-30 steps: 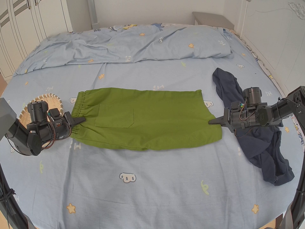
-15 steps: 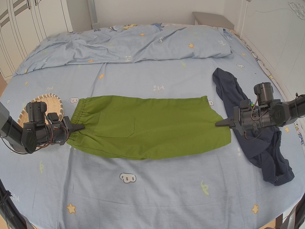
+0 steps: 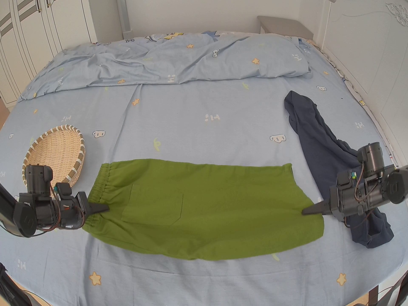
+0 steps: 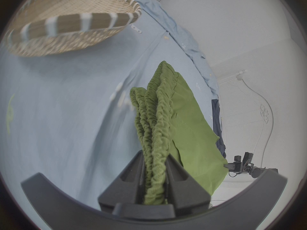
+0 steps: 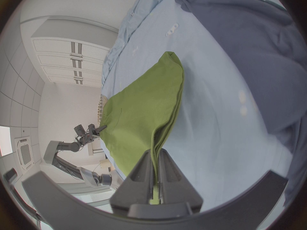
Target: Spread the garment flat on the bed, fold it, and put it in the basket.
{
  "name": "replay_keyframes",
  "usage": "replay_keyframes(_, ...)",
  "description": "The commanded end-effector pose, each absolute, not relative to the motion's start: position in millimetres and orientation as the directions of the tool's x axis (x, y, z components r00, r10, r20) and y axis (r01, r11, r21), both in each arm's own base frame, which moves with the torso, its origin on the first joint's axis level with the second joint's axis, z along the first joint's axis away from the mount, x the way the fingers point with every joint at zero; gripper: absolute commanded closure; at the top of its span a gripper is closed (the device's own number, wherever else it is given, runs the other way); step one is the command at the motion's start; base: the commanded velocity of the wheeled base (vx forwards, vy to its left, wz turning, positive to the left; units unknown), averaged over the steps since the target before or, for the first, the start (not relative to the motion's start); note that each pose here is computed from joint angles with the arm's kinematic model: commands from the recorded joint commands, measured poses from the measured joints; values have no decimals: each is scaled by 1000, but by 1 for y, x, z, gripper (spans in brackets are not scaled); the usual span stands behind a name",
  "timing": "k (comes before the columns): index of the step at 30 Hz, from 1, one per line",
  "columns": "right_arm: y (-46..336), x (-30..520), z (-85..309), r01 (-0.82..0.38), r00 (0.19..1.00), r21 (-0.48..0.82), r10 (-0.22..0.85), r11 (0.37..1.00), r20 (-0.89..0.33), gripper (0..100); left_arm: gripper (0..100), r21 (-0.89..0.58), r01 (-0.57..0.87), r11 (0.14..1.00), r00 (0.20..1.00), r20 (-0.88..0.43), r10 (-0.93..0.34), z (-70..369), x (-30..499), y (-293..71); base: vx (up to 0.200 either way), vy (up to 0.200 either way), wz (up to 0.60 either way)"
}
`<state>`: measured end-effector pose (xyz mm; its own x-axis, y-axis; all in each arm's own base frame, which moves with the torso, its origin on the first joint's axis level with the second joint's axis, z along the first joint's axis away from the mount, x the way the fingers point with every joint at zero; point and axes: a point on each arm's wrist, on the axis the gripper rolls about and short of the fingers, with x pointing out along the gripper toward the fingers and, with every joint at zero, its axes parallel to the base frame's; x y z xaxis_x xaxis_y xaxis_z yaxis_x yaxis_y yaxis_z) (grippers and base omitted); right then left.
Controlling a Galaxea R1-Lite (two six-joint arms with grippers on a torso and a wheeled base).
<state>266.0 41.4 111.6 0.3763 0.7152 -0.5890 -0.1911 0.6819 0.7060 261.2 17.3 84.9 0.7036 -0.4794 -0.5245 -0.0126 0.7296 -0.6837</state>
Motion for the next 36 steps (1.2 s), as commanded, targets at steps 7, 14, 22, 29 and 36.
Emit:
replay_keyframes(7, 36, 203, 69, -165, 307, 695, 706, 700, -638, 100, 100, -642, -38, 765, 706, -559, -434, 80, 168, 19, 0, 0, 0)
replay_keyframes(14, 39, 185, 54, -179, 286, 698, 715, 694, -638, 100, 100, -642, -65, 764, 667, -598, -445, 67, 141, 13, 0, 0, 0)
replay_keyframes(22, 43, 182, 47, -198, 265, 699, 725, 687, -636, 0, 100, -642, -80, 763, 635, -622, -458, 60, 134, 11, 0, 0, 0)
replay_keyframes(29, 44, 187, 37, -216, 284, 696, 726, 685, -627, 0, 100, -603, -92, 793, 611, -662, -433, 49, 136, 21, 0, 0, 0)
replay_keyframes(36, 40, 198, 59, -335, 439, 658, 730, 674, -525, 0, 100, -461, -69, 885, 752, -607, -258, 65, 130, 52, 0, 0, 0)
